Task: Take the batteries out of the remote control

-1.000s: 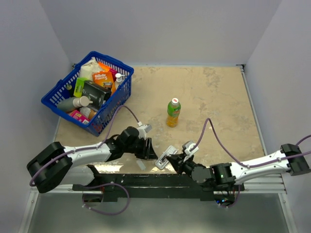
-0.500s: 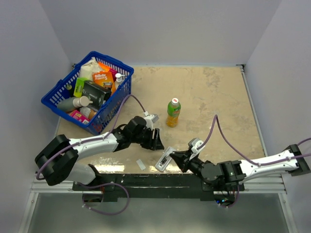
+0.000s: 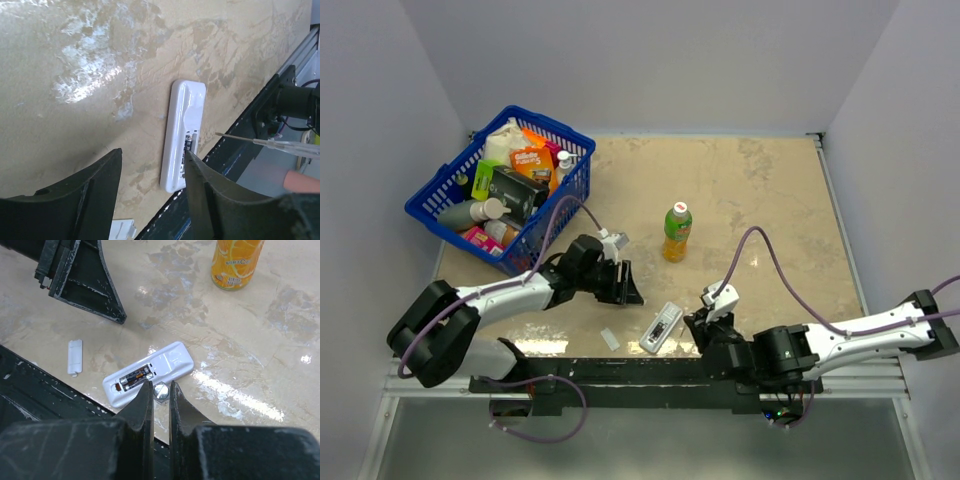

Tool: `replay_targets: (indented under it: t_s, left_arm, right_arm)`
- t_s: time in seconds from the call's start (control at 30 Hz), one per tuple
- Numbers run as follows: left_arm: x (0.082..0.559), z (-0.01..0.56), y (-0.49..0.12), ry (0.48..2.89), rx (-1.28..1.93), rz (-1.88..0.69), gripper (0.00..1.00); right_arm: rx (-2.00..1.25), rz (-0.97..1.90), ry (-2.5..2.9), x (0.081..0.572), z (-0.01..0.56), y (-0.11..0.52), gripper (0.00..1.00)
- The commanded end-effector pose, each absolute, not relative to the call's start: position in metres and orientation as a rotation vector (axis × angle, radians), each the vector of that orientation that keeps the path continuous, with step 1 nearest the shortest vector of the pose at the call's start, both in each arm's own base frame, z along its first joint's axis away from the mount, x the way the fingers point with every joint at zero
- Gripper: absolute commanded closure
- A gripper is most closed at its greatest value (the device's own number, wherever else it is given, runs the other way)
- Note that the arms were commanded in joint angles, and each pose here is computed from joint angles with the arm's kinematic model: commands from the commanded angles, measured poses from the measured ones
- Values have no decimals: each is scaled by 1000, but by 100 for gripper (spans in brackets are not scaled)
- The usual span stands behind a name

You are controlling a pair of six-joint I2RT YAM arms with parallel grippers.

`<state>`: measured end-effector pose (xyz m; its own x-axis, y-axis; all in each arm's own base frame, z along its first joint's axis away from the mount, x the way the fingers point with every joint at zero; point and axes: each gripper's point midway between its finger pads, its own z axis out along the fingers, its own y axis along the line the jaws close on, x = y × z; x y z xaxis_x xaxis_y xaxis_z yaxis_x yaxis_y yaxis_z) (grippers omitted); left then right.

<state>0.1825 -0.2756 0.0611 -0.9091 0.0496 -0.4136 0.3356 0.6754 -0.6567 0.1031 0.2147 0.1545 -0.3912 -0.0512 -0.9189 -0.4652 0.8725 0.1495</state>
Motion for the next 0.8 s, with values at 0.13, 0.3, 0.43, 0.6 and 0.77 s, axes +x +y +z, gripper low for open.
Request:
replay_targets:
  t_s: [0.13, 0.3, 0.43, 0.6, 0.77]
  left_arm:
    - [173, 67, -287, 2477, 421, -1219, 45]
    - [171, 61, -286, 2496, 423, -1226, 45]
    - [171, 60, -286, 2500, 409, -1224, 45]
    - [172, 57, -284, 2513, 388, -1198, 45]
    - [177, 57, -283, 2515, 352, -1177, 44]
  right_arm:
    - [-191, 541, 1858, 114, 164, 222, 100]
    - [-165, 501, 1825, 121, 161, 224, 100]
    - [-136, 470, 1828, 125, 154, 224, 100]
    - [-118, 491, 1802, 127, 151, 231, 100]
    - [-58, 551, 1798, 131, 154, 242, 100]
